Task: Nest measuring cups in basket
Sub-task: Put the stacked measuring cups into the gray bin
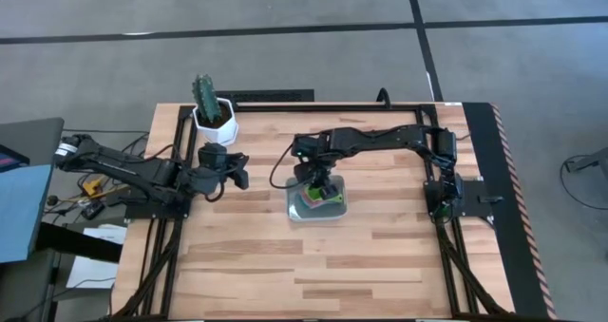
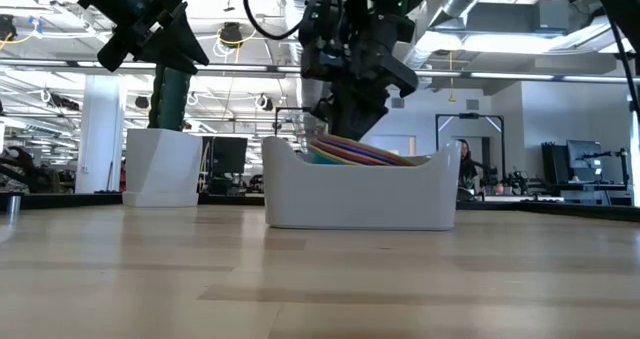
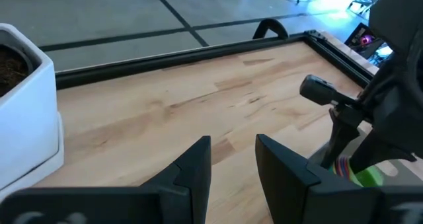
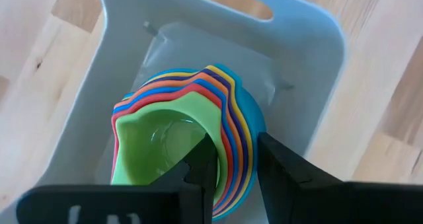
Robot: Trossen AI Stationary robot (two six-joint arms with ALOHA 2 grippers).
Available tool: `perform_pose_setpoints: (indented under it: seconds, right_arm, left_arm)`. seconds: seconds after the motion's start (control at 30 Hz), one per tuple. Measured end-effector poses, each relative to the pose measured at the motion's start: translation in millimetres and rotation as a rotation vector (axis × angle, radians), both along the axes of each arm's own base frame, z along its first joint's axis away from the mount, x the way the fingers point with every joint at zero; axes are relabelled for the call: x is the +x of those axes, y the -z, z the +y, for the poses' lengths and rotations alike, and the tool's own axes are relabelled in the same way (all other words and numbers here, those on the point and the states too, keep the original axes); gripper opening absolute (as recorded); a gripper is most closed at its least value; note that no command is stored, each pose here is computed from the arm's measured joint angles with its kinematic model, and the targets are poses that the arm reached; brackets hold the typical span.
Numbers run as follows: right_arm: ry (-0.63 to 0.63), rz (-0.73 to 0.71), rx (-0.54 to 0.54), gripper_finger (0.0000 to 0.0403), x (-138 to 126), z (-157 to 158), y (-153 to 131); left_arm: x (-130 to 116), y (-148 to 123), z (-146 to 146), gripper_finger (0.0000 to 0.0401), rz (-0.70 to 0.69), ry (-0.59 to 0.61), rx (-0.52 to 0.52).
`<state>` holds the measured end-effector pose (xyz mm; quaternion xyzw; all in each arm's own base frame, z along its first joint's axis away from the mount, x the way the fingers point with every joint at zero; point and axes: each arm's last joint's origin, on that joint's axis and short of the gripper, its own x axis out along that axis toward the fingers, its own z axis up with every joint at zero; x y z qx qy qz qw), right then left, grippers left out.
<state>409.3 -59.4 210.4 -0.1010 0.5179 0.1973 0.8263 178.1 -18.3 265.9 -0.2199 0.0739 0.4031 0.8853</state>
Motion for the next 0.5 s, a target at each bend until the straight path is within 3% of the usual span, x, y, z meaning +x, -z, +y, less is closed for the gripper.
perform_pose_setpoints:
  seconds: [0.27, 0.5]
  right_arm:
    - [0.042, 0.026, 0.019, 0.0118, -2.0, -2.6, 0.6]
    - [0.121, 0.042, 0.053, 0.0202, -2.8, -5.9, -0.1]
  left_arm:
    - [0.0, 0.0, 0.0, 0.0106, 0.000, 0.000, 0.000]
    - [0.1, 0.0, -0.1, 0.0106, 0.000, 0.004, -0.003]
